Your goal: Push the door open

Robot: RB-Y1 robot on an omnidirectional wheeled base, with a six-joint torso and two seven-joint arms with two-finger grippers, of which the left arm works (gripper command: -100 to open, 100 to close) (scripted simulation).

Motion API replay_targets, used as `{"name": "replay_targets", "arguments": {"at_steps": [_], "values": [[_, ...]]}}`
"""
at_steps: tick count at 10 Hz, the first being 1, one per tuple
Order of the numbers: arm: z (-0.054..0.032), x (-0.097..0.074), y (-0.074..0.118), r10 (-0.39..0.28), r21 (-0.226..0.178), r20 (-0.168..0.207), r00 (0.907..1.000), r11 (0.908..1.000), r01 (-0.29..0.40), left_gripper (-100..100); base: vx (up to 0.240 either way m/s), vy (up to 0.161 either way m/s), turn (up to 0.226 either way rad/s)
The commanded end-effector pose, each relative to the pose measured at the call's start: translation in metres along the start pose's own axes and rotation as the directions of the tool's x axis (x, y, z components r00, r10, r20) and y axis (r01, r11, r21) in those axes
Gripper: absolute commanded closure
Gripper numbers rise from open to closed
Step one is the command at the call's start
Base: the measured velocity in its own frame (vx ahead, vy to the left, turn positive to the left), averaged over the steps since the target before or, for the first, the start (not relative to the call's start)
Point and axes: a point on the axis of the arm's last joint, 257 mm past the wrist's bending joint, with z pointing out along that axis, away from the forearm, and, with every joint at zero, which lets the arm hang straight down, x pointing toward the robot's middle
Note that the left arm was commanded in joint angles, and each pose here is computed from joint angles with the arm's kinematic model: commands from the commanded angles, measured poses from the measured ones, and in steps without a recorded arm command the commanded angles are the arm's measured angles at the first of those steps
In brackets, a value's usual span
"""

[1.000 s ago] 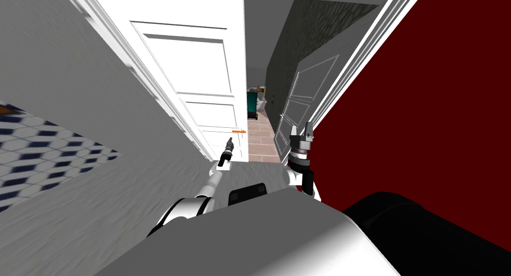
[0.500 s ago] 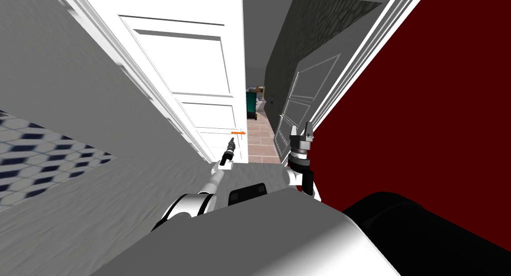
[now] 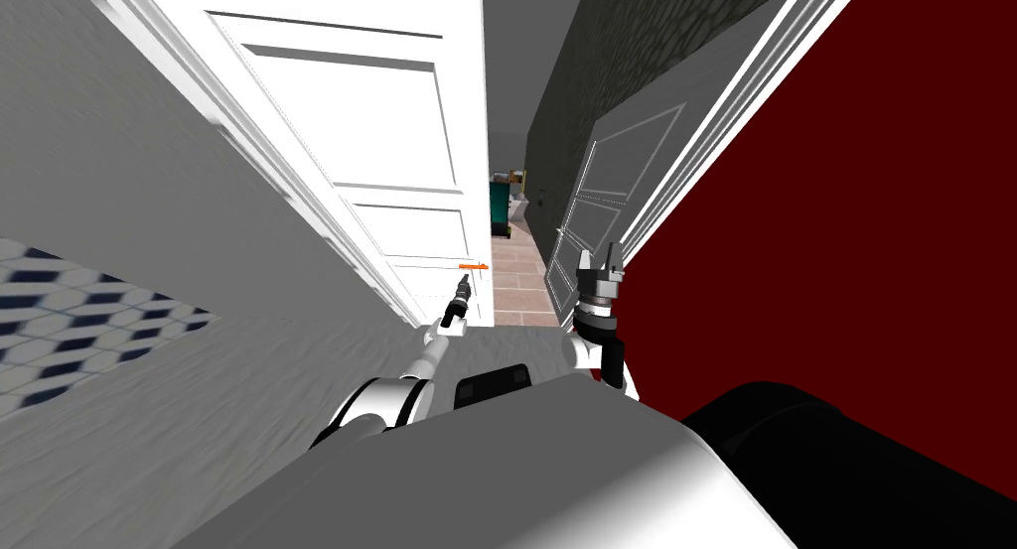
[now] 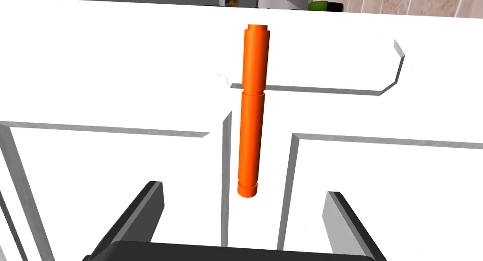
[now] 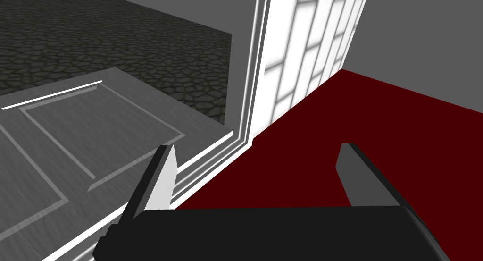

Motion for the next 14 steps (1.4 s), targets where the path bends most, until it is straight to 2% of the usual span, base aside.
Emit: {"name": "replay_targets", "arguments": {"at_steps": [1, 3, 5, 7, 9, 10, 11, 14], "values": [[-0.0006, -0.016, 0.000, 0.020, -0.001, 0.014, 0.9997, 0.9998, -0.020, -100, 0.112, -0.014, -0.026], [-0.0012, -0.026, 0.000, 0.031, -0.001, 0.024, 0.9992, 0.9995, -0.031, -100, 0.185, -0.028, -0.024], [-0.0015, -0.029, 0.000, 0.032, -0.002, 0.028, 0.9991, 0.9995, -0.032, -100, 0.180, -0.056, -0.017], [-0.0016, -0.026, 0.001, 0.024, -0.002, 0.028, 0.9993, 0.9997, -0.024, -100, 0.181, -0.036, -0.020], [-0.0014, -0.014, 0.002, 0.003, -0.002, 0.022, 0.9998, 1.0000, -0.003, -100, 0.195, -0.024, -0.025], [-0.0010, -0.018, 0.001, 0.009, -0.002, 0.024, 0.9997, 1.0000, -0.009, -100, 0.078, -0.012, -0.001], [-0.0010, -0.018, 0.001, 0.009, -0.002, 0.024, 0.9997, 1.0000, -0.009, 100, -0.011, 0.002, 0.008], [-0.0010, -0.018, 0.001, 0.009, -0.002, 0.024, 0.9997, 1.0000, -0.009, 100, -0.021, 0.004, -0.007]]}}
